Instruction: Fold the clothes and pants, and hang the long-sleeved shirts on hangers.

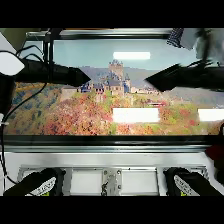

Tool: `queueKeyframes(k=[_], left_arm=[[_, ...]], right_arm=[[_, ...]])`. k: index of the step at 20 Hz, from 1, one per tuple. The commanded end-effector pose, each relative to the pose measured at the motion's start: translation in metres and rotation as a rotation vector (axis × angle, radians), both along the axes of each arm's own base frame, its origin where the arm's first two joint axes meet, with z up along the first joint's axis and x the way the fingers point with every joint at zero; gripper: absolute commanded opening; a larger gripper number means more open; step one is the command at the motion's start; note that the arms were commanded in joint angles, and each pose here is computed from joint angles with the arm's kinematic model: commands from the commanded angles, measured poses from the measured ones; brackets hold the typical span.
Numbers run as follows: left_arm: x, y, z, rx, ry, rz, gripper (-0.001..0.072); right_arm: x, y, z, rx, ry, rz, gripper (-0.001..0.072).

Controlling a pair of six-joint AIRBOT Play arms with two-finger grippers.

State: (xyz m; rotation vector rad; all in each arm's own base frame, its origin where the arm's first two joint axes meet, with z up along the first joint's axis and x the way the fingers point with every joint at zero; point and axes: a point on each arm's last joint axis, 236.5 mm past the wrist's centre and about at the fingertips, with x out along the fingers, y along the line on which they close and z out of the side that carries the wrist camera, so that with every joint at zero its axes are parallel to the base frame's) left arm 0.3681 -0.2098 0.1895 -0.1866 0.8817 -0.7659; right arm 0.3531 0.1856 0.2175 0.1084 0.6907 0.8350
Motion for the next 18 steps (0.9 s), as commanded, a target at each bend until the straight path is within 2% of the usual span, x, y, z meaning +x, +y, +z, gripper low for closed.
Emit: queueKeyframes(k=[1, 7, 8, 9, 10, 18], left_arm=[[-0.014, 0.007, -0.02, -0.018, 0.02, 0.065, 0.0015], [-0.037, 0.012, -0.035, -0.014, 0.044, 0.069, 0.0016], [-0.036, 0.012, -0.034, -0.015, 0.042, 0.071, 0.0016], [-0.036, 0.012, -0.035, -0.014, 0.043, 0.071, 0.0016], [-0.036, 0.012, -0.035, -0.014, 0.043, 0.071, 0.0015], [-0.036, 0.012, -0.035, -0.014, 0.044, 0.07, 0.0016]], right_arm=[[-0.032, 0.062, -0.058, -0.077, 0.085, 0.173, 0.066], [-0.035, 0.074, -0.075, -0.088, 0.132, 0.212, 0.0655], [-0.035, 0.075, -0.075, -0.087, 0.133, 0.211, 0.0487], [-0.036, 0.076, -0.074, -0.08, 0.135, 0.213, 0.0194], [-0.037, 0.076, -0.074, -0.078, 0.136, 0.215, 0.002], [-0.037, 0.076, -0.074, -0.079, 0.137, 0.216, 0.0017]])
